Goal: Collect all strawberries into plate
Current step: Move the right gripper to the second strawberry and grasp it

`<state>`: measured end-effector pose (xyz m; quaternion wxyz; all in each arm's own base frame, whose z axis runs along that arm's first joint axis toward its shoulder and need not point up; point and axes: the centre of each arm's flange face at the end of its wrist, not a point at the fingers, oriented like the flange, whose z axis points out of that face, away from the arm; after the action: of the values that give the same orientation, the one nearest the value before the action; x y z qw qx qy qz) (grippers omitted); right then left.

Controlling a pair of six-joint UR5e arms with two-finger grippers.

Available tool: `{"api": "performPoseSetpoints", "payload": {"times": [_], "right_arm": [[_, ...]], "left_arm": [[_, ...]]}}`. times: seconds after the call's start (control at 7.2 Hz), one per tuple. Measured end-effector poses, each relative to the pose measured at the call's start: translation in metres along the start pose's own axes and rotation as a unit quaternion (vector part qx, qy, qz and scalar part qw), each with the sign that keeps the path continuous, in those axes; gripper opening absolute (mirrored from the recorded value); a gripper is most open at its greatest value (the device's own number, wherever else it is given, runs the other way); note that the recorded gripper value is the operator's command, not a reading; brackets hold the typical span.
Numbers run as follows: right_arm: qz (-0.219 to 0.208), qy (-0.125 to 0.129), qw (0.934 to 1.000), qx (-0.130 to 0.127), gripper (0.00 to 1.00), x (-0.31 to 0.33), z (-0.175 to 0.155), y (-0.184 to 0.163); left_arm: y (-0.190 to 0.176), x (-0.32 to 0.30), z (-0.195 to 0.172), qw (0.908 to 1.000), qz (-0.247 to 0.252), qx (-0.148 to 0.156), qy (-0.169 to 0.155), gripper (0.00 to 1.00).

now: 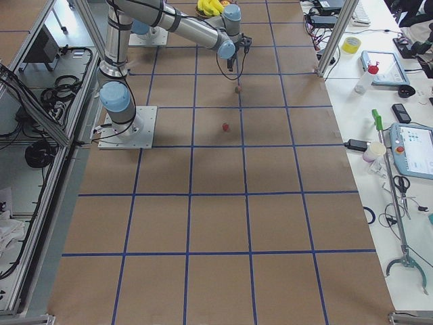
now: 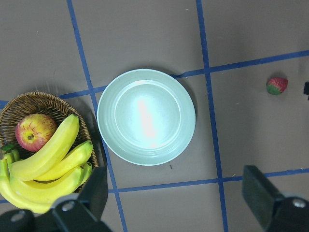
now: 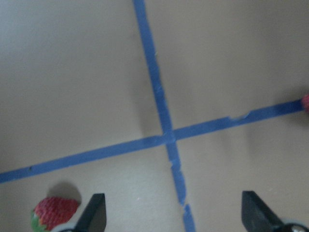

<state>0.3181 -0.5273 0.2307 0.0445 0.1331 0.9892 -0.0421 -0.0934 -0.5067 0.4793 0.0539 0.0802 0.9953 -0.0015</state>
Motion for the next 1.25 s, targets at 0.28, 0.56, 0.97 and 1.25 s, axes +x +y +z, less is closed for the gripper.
{"api": "performPoseSetpoints", "payload": {"times": [0.28,0.56,0.97,1.25], "right_arm": [[0.000,0.037,0.9993,0.003,0.90,0.057,0.004,-0.036],[-0.005,0.059,0.9982,-0.005,0.70,0.078,0.018,-0.037],[-0.004,0.055,0.9982,-0.023,0.62,0.082,0.036,-0.031],[-0.004,0.045,0.9985,-0.031,0.29,0.080,0.043,-0.031]], "left_arm": [[0.000,0.001,0.000,1.0000,0.001,0.000,0.000,1.00],[0.000,0.001,0.000,1.0000,0.001,0.000,0.000,1.00],[0.000,0.001,0.000,1.0000,0.001,0.000,0.000,1.00],[0.000,0.002,0.000,1.0000,0.001,0.001,0.001,1.00]]}}
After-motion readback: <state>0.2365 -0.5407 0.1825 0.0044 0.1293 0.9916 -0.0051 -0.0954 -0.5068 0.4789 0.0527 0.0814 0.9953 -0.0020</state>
